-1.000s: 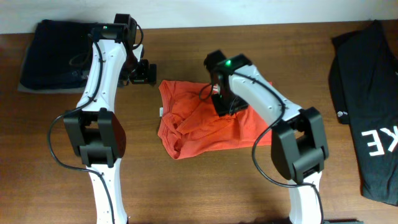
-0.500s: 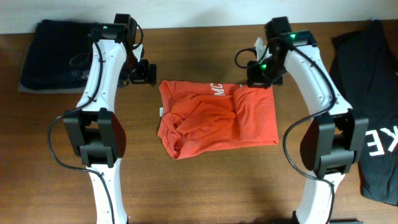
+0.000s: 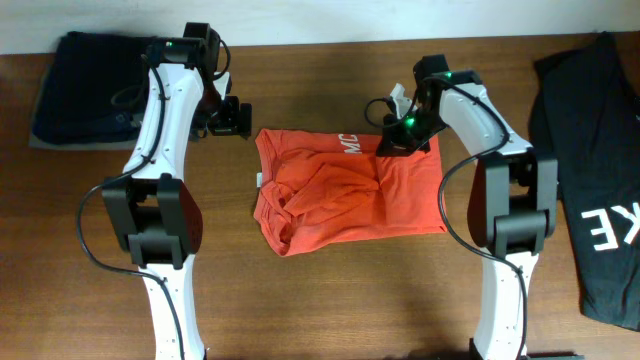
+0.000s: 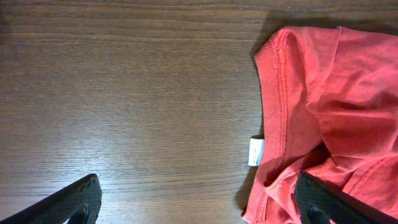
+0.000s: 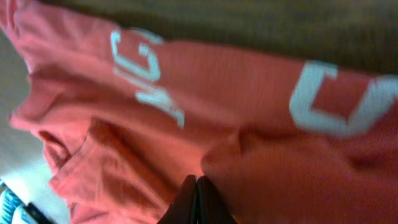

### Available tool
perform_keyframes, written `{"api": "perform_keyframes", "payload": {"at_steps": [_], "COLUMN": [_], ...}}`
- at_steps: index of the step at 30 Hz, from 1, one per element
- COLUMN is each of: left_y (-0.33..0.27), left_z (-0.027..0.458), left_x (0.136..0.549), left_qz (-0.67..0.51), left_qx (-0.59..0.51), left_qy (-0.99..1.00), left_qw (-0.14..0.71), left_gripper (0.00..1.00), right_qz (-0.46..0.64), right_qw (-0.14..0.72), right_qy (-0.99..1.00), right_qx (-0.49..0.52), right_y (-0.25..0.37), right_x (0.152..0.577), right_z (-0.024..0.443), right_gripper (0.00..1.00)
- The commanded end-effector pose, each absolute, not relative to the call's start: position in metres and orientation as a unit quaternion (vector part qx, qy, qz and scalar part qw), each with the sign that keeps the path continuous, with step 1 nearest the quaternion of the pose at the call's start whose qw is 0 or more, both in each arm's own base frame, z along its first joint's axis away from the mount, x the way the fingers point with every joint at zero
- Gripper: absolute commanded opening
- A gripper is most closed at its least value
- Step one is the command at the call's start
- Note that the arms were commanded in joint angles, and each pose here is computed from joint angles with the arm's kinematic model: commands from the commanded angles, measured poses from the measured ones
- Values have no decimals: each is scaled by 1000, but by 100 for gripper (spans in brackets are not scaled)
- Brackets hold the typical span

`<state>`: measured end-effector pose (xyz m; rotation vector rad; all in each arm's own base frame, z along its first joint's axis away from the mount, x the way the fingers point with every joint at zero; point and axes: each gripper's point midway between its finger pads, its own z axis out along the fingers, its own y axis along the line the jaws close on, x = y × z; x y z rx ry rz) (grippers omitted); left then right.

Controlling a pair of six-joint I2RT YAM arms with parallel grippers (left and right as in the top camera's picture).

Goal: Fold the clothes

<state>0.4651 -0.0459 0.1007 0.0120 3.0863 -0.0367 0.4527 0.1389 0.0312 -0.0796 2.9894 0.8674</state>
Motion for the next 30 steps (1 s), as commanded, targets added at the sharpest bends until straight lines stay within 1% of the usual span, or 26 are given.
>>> {"api": "perform_keyframes", "payload": {"at_steps": [1, 7, 11, 13, 15, 19, 23, 25, 27, 28, 30], "left_y": [-48, -48, -48, -48, -48, -48, -48, -48, -48, -48, -48], "left_z": [102, 102, 102, 102, 102, 102, 102, 102, 102, 102, 102], "left_x": [466, 465, 465, 465, 465, 465, 466, 466, 466, 466, 467], "left_qz": [-17, -17, -17, -17, -17, -17, -17, -18, -18, -18, -18], "left_qx": [1, 1, 1, 1, 1, 1, 1, 1, 1, 1, 1], "left_qy": [999, 999, 999, 999, 999, 999, 999, 999, 999, 999, 999], "left_qw": [29, 27, 27, 27, 27, 28, 28, 28, 29, 29, 30], "left_gripper": [99, 99, 99, 99, 99, 99, 99, 99, 99, 99, 99], "right_qz": [294, 300, 283, 283, 285, 288, 279, 277, 276, 277, 282], "right_qw": [13, 44, 99, 112, 118, 133, 127, 103, 73, 58, 28], "right_qy": [956, 953, 953, 952, 951, 948, 952, 955, 957, 956, 952], "right_qx": [-20, -5, -31, -28, -22, -4, -14, -23, -55, -80, -112], "right_y": [143, 146, 141, 136, 128, 104, 80, 72, 68, 69, 71], "right_x": [458, 480, 503, 511, 517, 524, 507, 489, 468, 457, 440], "right_z": [17, 0, 1, 8, 21, 74, 131, 146, 148, 146, 134], "right_gripper": [4, 4, 6, 4, 4, 4, 4, 5, 5, 7, 7]}}
